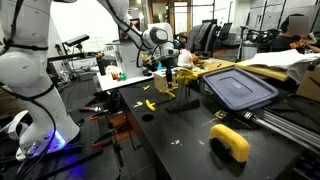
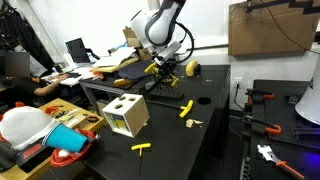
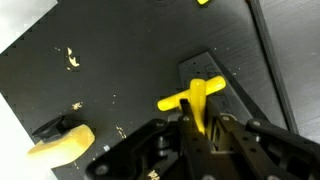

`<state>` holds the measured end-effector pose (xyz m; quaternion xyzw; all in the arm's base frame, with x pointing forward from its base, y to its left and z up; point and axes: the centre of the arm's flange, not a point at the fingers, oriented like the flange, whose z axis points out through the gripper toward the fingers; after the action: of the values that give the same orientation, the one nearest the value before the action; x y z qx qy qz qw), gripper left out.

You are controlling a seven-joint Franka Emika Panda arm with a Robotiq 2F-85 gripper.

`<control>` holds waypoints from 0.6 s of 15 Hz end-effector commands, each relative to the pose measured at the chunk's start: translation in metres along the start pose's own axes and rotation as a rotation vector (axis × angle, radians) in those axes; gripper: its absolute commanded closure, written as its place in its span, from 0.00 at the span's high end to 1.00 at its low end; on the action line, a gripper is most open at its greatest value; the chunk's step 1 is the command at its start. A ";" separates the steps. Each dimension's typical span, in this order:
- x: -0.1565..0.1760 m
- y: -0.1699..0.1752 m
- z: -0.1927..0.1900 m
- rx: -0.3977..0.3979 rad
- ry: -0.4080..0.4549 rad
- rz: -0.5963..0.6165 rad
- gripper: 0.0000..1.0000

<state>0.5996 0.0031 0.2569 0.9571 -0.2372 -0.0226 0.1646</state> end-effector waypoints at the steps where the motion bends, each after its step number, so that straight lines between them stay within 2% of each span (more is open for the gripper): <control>1: 0.013 -0.004 -0.009 -0.016 -0.027 0.027 0.04; 9: 0.026 -0.016 -0.005 0.013 -0.082 0.065 0.04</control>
<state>0.6182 0.0039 0.2562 0.9515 -0.2634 -0.0419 0.1535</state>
